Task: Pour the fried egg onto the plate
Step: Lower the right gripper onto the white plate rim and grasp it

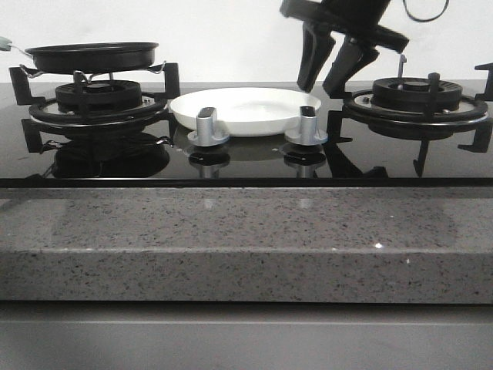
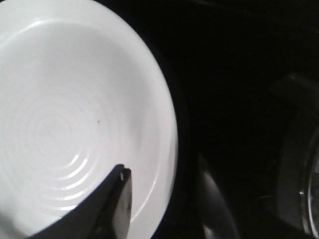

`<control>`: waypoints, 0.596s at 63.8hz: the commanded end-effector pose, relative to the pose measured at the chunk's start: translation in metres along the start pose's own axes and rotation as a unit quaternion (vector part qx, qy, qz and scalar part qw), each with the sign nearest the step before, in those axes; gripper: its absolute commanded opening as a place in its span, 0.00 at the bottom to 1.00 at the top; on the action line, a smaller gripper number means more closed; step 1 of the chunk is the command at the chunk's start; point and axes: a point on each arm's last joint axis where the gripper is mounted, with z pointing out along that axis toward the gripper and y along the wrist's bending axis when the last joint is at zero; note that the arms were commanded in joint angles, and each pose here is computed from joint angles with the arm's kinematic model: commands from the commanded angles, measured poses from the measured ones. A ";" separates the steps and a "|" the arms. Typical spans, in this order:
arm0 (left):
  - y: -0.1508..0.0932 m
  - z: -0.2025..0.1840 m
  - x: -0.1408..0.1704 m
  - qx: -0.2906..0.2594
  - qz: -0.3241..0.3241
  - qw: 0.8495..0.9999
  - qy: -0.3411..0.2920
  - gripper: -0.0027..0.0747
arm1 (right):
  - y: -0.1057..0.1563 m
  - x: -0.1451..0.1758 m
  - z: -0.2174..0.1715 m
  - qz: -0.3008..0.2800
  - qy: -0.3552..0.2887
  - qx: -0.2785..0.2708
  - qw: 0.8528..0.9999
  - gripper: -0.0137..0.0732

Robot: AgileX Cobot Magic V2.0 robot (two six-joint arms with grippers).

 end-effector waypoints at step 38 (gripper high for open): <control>0.000 -0.004 -0.017 0.002 -0.001 0.999 -0.052 0.21 | 0.008 0.002 -0.025 0.000 0.012 -0.025 1.000 0.46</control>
